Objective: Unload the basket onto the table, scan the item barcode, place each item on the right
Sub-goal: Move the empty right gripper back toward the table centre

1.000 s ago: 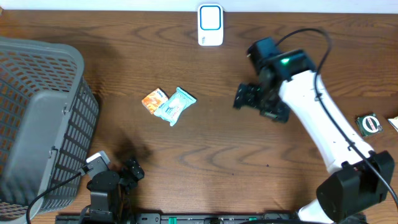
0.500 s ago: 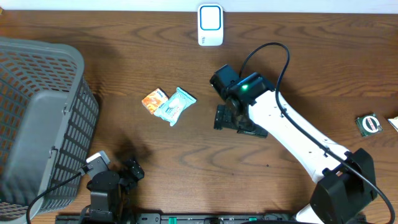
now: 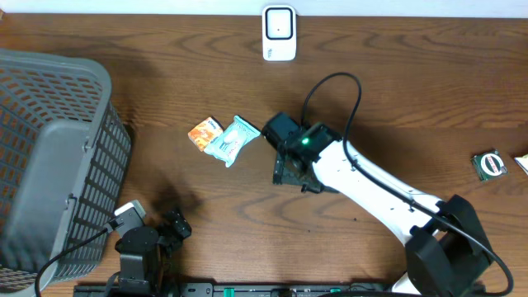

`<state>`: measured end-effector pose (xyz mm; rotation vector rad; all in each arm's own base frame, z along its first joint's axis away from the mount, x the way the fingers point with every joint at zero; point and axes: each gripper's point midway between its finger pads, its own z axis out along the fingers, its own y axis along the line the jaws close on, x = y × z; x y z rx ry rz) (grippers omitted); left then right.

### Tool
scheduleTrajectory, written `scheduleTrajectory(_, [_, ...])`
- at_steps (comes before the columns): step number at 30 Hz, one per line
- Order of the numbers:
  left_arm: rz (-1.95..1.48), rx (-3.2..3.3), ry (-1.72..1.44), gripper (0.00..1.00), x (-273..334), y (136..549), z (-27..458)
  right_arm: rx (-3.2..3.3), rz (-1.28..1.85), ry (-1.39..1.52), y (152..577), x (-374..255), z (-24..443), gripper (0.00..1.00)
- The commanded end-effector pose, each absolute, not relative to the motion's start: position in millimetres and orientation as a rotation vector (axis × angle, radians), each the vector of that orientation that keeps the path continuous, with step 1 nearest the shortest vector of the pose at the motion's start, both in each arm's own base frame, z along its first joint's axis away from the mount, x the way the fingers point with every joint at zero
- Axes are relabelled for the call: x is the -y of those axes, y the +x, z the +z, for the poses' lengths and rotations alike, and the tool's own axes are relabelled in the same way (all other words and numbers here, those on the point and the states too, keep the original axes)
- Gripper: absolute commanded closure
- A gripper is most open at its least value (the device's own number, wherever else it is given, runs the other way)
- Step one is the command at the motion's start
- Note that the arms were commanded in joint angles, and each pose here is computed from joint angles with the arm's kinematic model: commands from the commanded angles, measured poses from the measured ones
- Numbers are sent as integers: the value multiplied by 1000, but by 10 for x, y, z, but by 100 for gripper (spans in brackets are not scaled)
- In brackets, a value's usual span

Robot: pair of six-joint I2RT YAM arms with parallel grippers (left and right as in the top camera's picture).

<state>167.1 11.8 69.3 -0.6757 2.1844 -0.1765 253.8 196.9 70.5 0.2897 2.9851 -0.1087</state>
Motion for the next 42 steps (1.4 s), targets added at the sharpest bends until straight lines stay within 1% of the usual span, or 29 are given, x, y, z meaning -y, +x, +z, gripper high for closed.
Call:
scheduleTrajectory(1, [-112,-2233,-694,2,-186,1569,574,-3003,-129,306,2401,-1948,526,1])
scheduleTrajectory(6, [-111,-2233,-694,2,-187,1569,575,-3012,-147,305,2327,-1922,428,1])
scheduleTrajectory(24, [-112,-2233,-694,2,-186,1569,574,-3011,-148,304,2327,-1921,427,1])
scheduleTrajectory(34, [-112,-2233,-694,2,-186,1569,574,-2946,-30,308,2511,-2094,440,1])
scheduleTrajectory(42, [-111,-2233,-694,2,-186,1569,574,-2946,-30,308,2511,-2094,440,1])
